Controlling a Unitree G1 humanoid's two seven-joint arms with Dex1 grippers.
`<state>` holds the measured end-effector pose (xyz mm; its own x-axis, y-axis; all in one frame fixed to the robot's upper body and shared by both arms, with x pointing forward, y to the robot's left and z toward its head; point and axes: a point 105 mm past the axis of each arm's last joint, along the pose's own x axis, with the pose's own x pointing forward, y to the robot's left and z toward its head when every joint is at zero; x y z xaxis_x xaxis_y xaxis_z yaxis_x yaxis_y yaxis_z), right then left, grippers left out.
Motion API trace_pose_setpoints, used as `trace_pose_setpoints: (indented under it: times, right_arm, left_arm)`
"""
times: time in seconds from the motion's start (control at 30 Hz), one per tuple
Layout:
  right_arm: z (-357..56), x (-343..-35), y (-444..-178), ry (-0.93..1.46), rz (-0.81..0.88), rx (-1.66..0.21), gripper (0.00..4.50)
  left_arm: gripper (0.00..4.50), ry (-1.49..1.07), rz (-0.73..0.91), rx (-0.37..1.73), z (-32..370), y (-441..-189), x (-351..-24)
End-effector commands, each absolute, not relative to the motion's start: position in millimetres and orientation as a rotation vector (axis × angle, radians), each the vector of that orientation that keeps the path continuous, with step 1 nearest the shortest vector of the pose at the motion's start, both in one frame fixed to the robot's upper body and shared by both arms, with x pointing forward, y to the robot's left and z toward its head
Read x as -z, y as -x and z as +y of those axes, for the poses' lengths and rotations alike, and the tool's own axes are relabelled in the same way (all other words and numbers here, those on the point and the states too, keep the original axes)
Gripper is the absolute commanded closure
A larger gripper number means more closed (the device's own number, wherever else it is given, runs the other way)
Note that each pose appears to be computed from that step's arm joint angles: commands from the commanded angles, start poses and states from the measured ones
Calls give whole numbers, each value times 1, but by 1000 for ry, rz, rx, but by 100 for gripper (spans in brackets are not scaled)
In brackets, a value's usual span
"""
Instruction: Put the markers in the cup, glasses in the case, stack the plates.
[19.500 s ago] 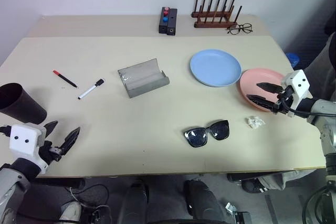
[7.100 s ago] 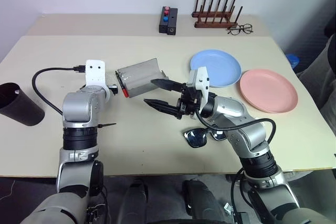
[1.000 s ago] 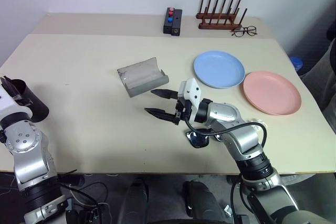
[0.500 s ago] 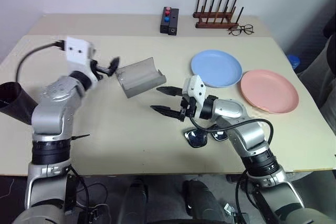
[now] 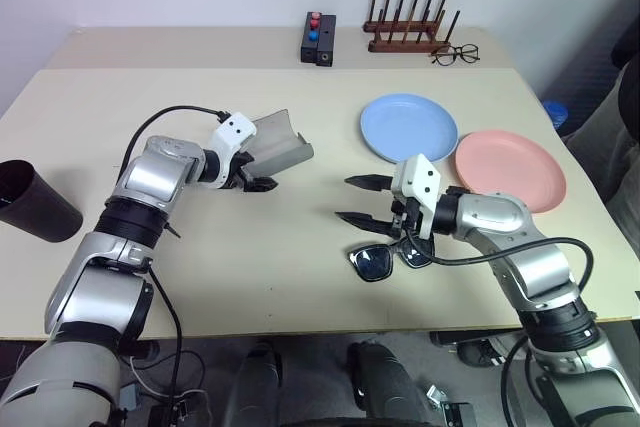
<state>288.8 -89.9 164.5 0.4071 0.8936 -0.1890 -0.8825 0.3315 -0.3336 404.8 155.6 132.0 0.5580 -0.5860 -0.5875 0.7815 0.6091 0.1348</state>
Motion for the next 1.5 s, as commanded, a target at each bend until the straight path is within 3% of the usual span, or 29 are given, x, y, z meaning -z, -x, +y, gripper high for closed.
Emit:
trace_pose_setpoints:
  times: [0.03, 0.2, 0.37, 0.67, 0.83, 1.2, 1.37, 1.47, 1.5]
  right_arm:
    - [-95, -174, -277, 436, -55, -1158, 164]
    - [-98, -171, -273, 439, -38, -1148, 164]
    - [-101, -170, -272, 448, -24, -1150, 164]
    - [-109, -170, -273, 472, -4, -1155, 164]
    - [-111, -166, -271, 475, 11, -1162, 164]
    - [-120, -161, -272, 515, 38, -1142, 164]
    - [-131, -161, -275, 596, 61, -1113, 164]
    - [-143, -159, -278, 692, 102, -1096, 164]
    - [-146, -158, -279, 721, 114, -1094, 164]
  left_arm:
    - [188, -415, 477, 875, 149, -409, -144]
    - [447, -461, 426, 938, 144, -406, -146]
    - [449, -567, 354, 1146, 139, -377, -151]
    - [449, -754, 446, 1412, 145, -316, -133]
    - [449, -732, 429, 1401, 136, -314, -130]
    - [449, -732, 425, 1371, 91, -336, -132]
    - [449, -729, 429, 1404, 88, -331, -132]
    - [366, -705, 439, 1398, 91, -329, -133]
    - [316, -706, 434, 1389, 91, -330, -134]
